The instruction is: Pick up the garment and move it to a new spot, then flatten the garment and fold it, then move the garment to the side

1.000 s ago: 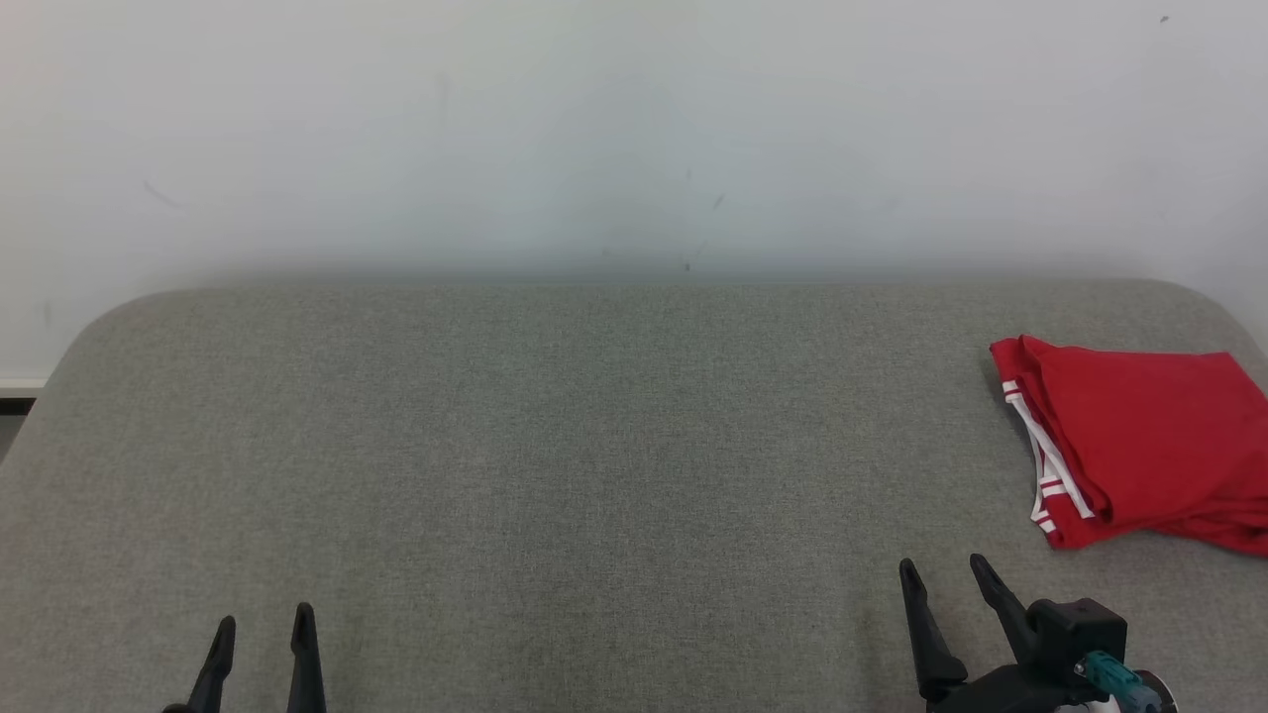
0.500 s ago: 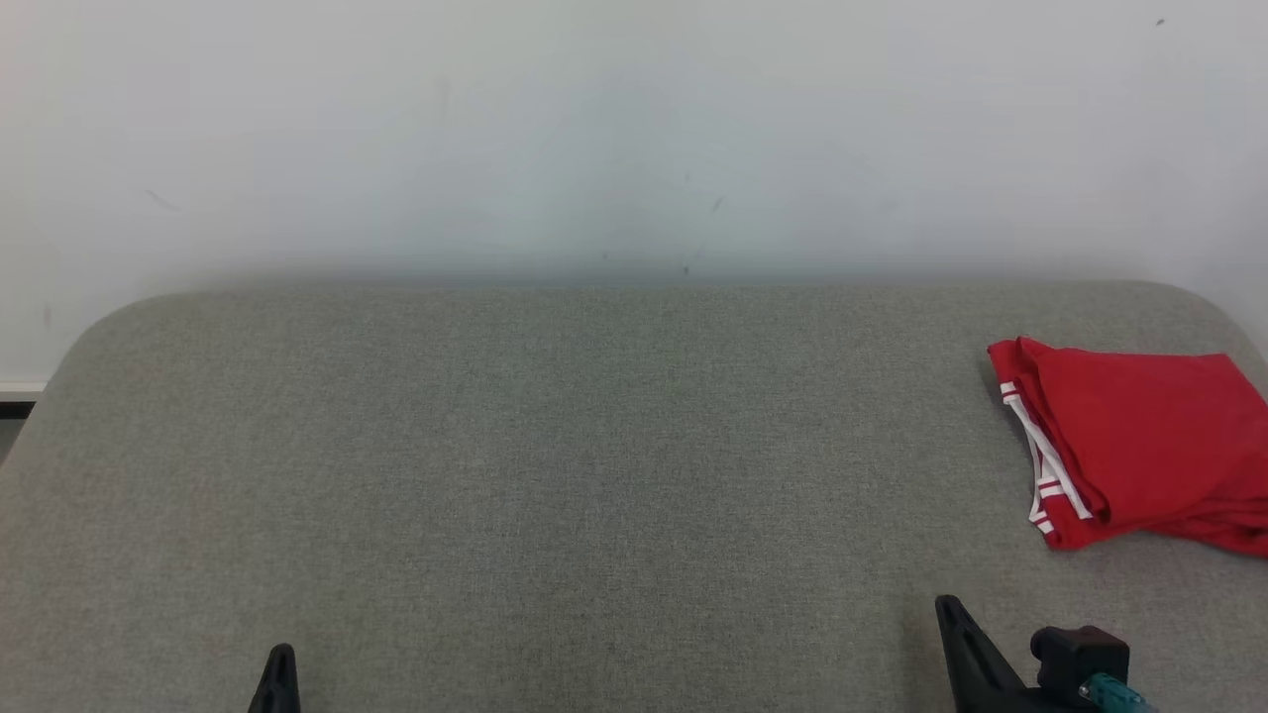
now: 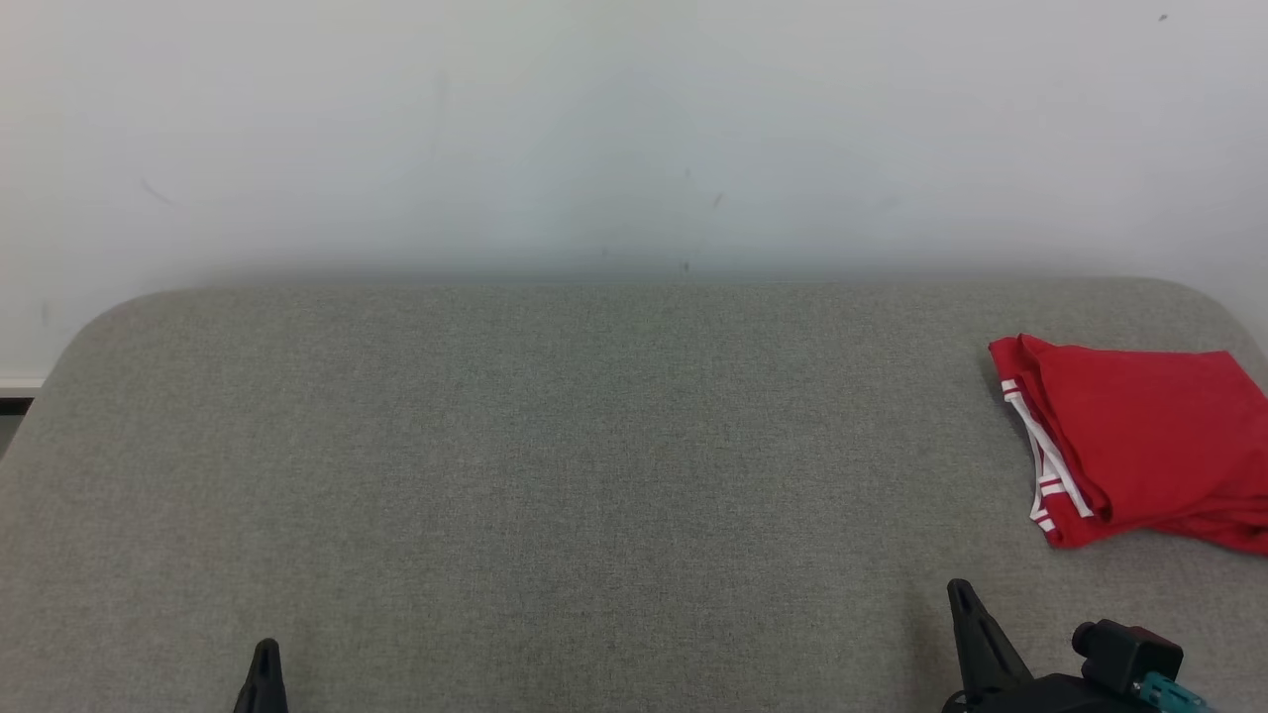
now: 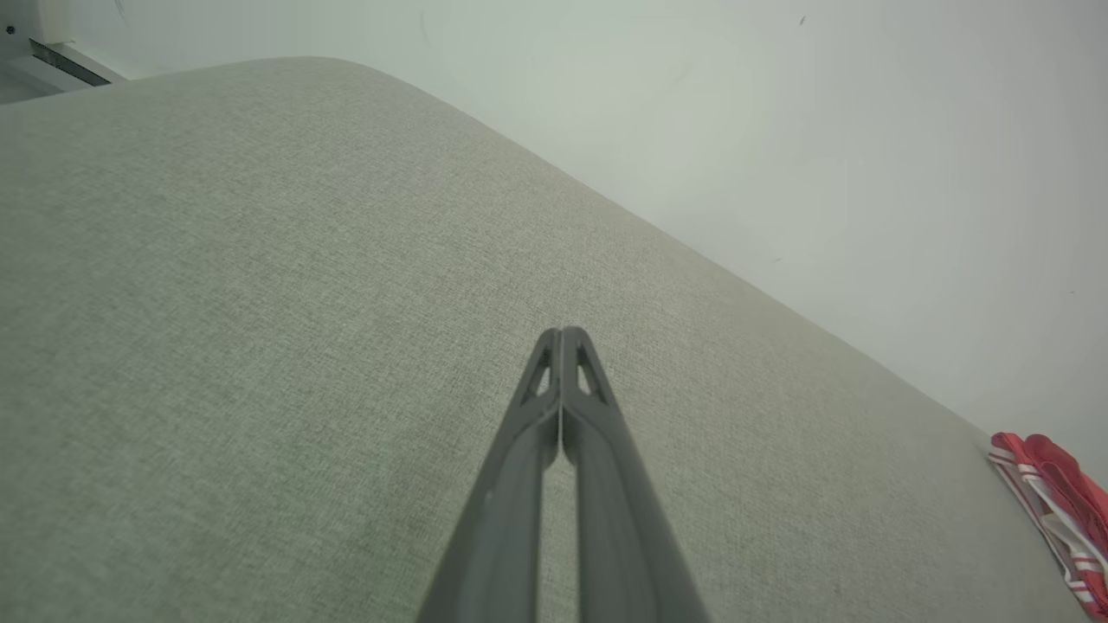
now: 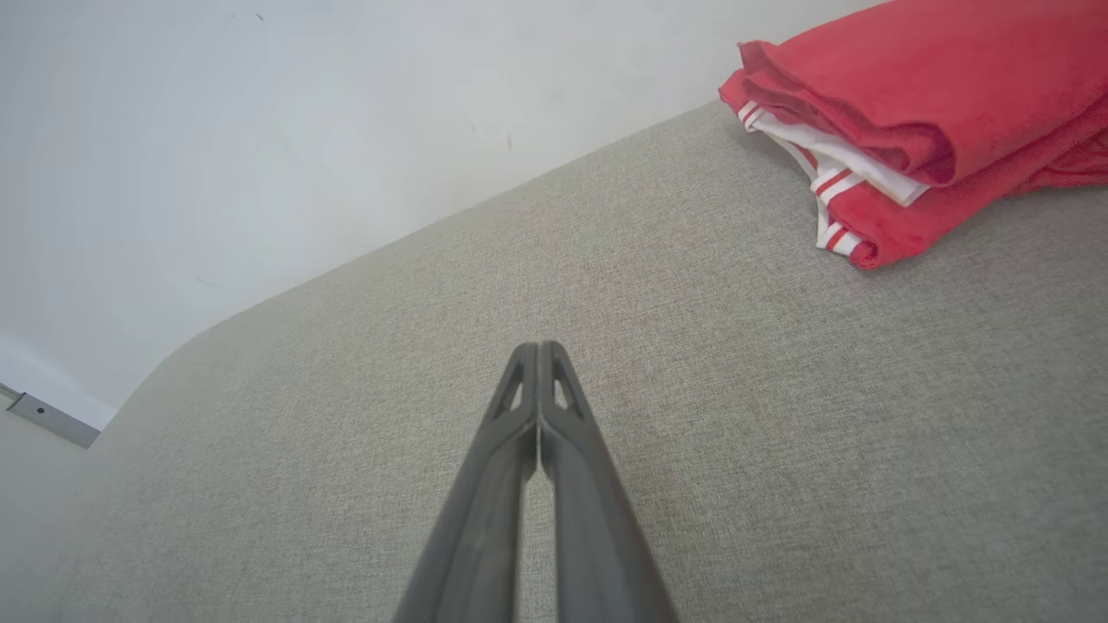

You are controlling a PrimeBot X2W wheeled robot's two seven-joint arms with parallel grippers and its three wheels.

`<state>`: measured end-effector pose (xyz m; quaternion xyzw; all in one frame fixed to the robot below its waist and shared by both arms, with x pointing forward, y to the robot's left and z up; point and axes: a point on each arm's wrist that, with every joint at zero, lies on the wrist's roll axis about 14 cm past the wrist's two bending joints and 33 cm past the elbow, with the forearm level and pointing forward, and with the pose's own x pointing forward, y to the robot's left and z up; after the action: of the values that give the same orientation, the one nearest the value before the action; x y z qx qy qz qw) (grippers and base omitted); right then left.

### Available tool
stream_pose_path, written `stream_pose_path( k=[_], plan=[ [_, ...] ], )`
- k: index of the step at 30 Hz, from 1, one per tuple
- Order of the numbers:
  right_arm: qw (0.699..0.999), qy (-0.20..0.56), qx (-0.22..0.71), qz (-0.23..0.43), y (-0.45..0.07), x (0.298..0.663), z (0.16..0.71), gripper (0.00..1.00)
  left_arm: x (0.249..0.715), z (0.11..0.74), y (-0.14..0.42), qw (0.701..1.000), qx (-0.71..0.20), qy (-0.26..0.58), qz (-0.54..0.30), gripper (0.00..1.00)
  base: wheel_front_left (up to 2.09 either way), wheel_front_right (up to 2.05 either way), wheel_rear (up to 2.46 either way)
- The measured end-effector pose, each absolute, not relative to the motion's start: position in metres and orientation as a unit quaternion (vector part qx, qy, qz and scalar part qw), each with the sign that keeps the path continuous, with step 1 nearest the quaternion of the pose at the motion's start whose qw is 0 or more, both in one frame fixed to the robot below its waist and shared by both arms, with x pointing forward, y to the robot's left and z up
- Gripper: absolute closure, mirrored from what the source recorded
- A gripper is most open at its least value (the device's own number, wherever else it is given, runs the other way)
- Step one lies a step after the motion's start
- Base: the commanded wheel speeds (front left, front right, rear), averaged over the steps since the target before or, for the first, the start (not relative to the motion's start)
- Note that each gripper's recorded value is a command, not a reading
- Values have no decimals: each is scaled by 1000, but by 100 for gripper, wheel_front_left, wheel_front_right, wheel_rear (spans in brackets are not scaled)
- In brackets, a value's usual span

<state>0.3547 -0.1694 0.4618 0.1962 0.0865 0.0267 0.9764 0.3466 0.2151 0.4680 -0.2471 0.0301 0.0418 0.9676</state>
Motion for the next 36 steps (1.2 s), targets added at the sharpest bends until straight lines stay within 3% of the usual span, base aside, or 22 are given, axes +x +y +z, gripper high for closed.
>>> stream_pose_path(
  k=[36],
  plan=[
    [894, 42, 446, -2, -178, 365, 483, 100, 367, 477, 217, 877, -476, 36, 52, 100, 0, 0, 0]
  ],
)
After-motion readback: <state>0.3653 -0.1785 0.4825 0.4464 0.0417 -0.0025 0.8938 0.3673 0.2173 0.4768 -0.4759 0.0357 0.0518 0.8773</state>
